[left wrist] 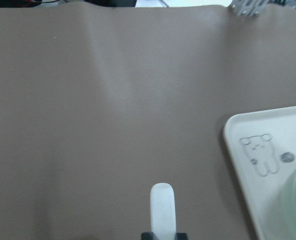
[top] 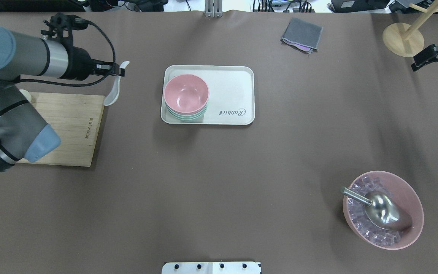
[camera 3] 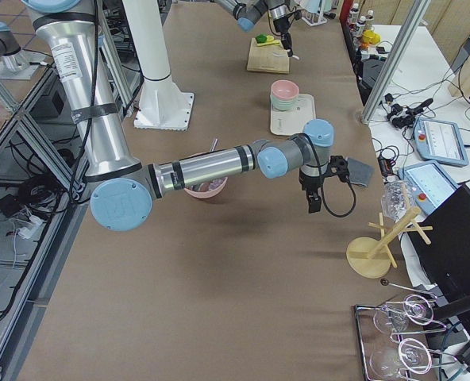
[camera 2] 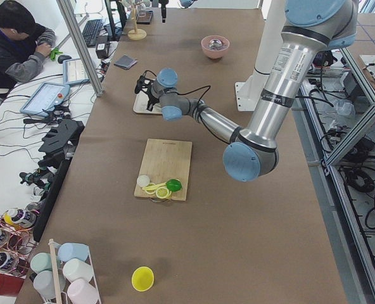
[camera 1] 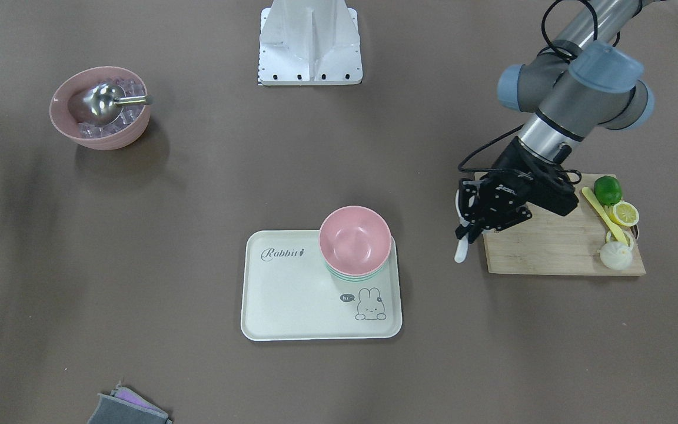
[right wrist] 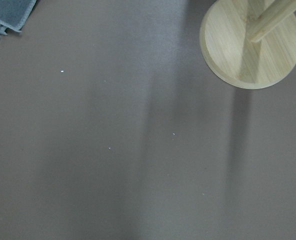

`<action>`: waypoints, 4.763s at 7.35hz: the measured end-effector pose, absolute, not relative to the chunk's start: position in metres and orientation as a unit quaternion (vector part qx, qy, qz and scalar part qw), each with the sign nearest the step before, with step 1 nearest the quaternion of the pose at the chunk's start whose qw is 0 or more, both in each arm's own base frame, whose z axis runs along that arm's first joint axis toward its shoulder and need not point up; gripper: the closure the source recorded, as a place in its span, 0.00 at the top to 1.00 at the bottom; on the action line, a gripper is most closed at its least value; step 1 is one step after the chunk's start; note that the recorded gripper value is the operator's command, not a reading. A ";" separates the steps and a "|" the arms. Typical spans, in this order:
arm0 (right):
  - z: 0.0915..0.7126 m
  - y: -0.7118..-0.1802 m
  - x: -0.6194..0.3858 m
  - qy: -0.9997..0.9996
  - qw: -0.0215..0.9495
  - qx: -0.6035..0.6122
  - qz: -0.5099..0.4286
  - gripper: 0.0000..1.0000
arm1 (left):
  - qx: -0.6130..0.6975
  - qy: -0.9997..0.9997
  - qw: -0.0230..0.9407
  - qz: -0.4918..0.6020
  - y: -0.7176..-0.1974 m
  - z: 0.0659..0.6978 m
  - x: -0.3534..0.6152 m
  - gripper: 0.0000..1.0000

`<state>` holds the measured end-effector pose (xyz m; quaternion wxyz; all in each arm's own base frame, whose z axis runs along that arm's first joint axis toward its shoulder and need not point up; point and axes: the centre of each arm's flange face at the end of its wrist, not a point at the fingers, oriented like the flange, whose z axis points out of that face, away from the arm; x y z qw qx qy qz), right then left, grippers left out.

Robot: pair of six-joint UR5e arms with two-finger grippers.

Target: Stack pink bowl on green and place spoon

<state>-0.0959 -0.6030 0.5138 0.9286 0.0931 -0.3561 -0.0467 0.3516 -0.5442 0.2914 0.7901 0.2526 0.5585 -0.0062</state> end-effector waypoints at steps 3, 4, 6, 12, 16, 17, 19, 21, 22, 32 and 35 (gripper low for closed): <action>0.534 -0.589 -0.072 -0.359 0.927 0.104 -0.033 1.00 | 0.247 0.596 0.764 0.014 -0.538 0.216 0.421 0.00; 0.536 -0.588 -0.068 -0.358 0.927 0.105 -0.031 1.00 | 0.255 0.591 0.765 0.008 -0.542 0.207 0.442 0.00; 0.537 -0.587 -0.065 -0.358 0.927 0.105 -0.028 1.00 | 0.282 0.575 0.768 -0.013 -0.553 0.193 0.472 0.00; 0.533 -0.590 -0.065 -0.357 0.927 0.108 -0.028 1.00 | 0.350 0.577 0.737 -0.033 -0.558 0.240 0.513 0.00; 0.533 -0.591 -0.065 -0.356 0.928 0.109 -0.028 1.00 | 0.374 0.564 0.736 0.005 -0.547 0.263 0.515 0.98; 0.533 -0.591 -0.064 -0.355 0.928 0.110 -0.027 1.00 | 0.381 0.564 0.733 0.012 -0.546 0.261 0.514 0.98; 0.542 -0.588 -0.055 -0.351 0.930 0.106 -0.019 1.00 | 0.377 0.566 0.733 0.020 -0.553 0.254 0.501 0.97; 0.559 -0.579 -0.039 -0.346 0.933 0.097 -0.004 1.00 | 0.319 0.563 0.761 0.045 -0.586 0.272 0.441 0.97; 0.568 -0.573 -0.029 -0.343 0.935 0.095 -0.003 1.00 | 0.283 0.563 0.775 0.050 -0.604 0.297 0.391 0.97; 0.649 -0.498 0.045 -0.324 0.943 0.073 0.010 1.00 | 0.144 0.312 0.937 0.054 -0.606 0.604 -0.027 0.98; 0.667 -0.480 0.050 -0.315 0.947 0.066 -0.004 1.00 | 0.114 0.358 0.925 0.056 -0.527 0.661 -0.027 0.98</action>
